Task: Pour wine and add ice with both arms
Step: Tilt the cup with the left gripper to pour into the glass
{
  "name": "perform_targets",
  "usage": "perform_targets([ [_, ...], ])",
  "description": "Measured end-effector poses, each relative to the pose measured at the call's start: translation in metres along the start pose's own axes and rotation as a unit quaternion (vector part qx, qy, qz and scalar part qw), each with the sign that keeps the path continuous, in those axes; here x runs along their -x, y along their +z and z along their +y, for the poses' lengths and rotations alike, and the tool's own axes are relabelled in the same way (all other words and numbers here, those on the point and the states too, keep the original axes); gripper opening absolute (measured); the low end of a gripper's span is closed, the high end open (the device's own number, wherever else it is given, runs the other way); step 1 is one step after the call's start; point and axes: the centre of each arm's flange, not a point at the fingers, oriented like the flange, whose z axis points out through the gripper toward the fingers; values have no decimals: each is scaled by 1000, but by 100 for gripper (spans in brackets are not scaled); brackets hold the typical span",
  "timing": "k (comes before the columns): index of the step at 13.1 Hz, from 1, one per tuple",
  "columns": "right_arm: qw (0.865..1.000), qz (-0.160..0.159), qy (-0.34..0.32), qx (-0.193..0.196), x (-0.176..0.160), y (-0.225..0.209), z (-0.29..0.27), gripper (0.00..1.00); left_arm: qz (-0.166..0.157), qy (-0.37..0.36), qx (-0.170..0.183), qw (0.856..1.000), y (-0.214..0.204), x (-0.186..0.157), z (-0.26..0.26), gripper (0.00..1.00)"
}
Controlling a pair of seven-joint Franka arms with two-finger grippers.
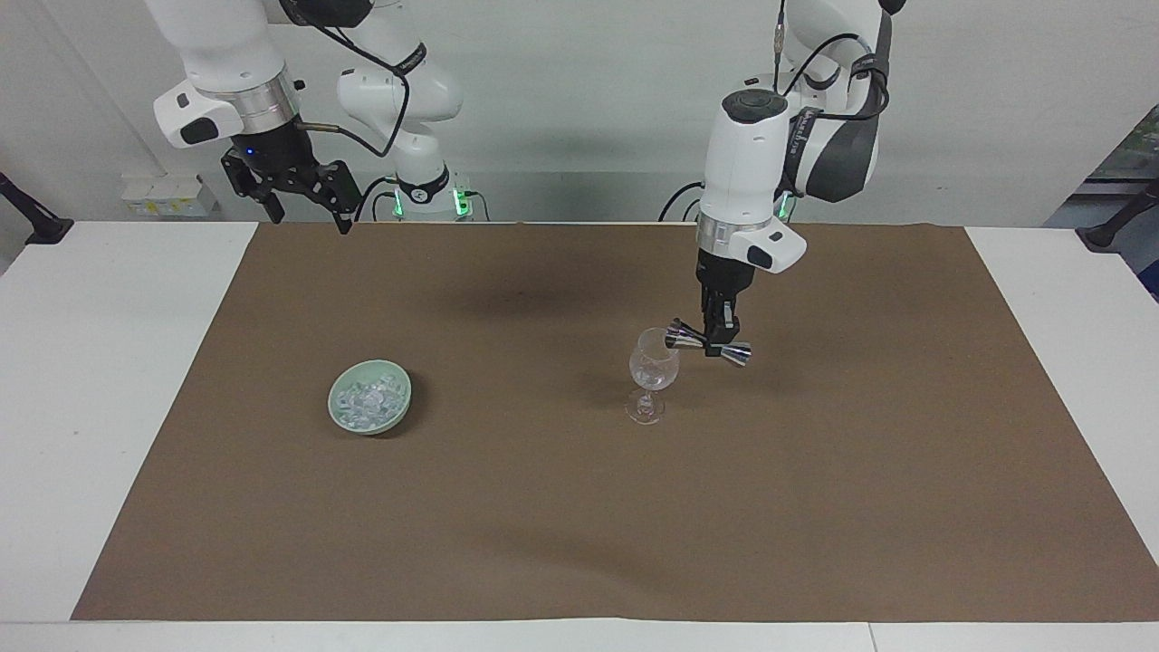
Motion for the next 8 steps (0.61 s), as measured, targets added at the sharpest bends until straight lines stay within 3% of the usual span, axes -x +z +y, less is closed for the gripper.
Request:
perform_targets([
  [8,1000,9,0,-2,-2,-2,0,100,20,17,2,1000,-5,2,12,21],
])
